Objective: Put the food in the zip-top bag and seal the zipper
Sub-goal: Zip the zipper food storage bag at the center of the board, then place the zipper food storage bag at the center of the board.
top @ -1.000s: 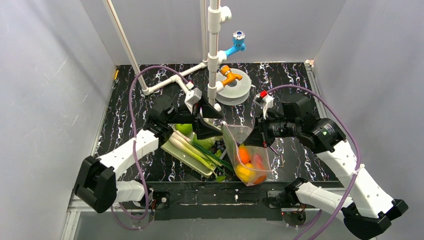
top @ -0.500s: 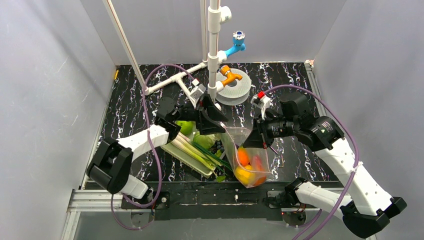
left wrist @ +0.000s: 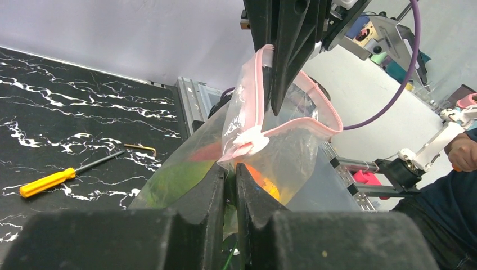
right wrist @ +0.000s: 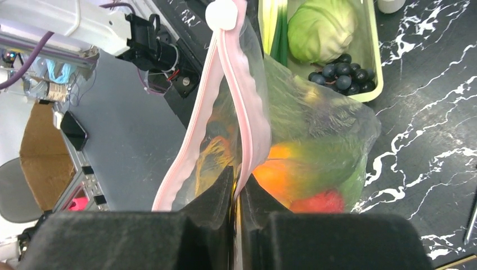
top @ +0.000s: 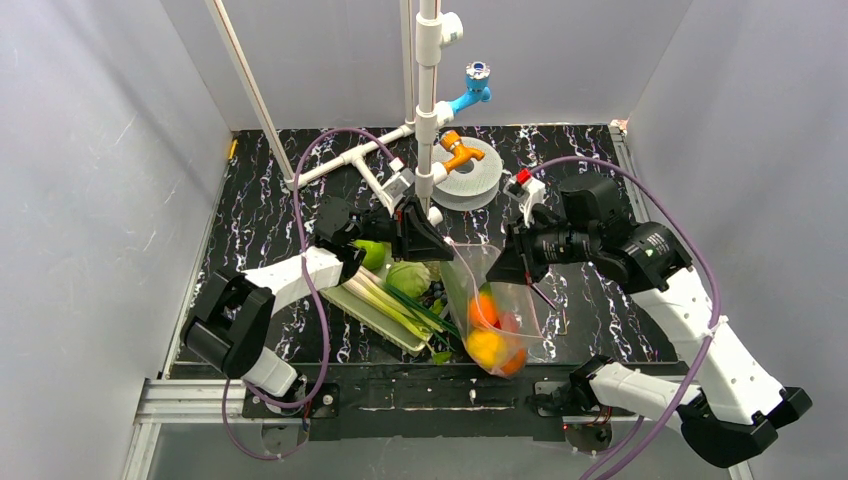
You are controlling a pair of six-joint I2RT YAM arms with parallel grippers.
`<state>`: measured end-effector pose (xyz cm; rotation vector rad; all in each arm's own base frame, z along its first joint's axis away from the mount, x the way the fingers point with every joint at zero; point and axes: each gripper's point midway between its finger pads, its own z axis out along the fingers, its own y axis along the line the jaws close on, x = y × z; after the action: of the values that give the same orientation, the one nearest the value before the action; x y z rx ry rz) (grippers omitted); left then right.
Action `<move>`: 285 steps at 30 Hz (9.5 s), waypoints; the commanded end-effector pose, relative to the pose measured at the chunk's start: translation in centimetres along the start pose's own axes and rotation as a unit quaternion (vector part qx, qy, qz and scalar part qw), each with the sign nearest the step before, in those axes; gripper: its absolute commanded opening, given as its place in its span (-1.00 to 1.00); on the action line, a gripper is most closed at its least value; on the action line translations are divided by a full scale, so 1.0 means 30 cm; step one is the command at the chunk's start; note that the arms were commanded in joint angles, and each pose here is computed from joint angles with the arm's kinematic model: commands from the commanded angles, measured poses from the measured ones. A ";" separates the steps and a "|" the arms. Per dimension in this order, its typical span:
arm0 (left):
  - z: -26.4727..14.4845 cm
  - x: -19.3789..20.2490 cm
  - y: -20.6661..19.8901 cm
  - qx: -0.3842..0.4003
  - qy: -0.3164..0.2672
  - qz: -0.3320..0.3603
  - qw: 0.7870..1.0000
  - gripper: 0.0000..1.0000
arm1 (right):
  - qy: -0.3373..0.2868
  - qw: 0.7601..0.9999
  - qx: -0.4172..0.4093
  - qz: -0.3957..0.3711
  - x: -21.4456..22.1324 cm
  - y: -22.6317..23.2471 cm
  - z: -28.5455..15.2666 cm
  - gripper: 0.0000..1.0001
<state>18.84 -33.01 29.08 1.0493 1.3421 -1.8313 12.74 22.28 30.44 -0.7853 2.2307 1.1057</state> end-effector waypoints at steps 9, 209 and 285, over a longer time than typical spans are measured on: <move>0.007 -0.103 -0.001 -0.057 -0.045 0.030 0.997 -1.00 | -0.038 0.994 0.065 -0.074 -0.142 0.047 -0.069 0.48; -0.107 -0.194 0.096 -0.124 -0.134 0.007 0.983 -1.00 | 0.002 0.970 0.206 -0.131 -0.116 -0.010 0.001 0.40; -0.321 -0.290 0.065 -0.385 -0.144 0.169 0.896 0.72 | -0.145 0.790 0.557 0.209 -0.475 -1.127 -0.059 -0.97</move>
<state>27.22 -24.46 33.38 0.5010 1.4424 -1.0106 43.63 6.40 23.38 0.3620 2.2908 -0.1816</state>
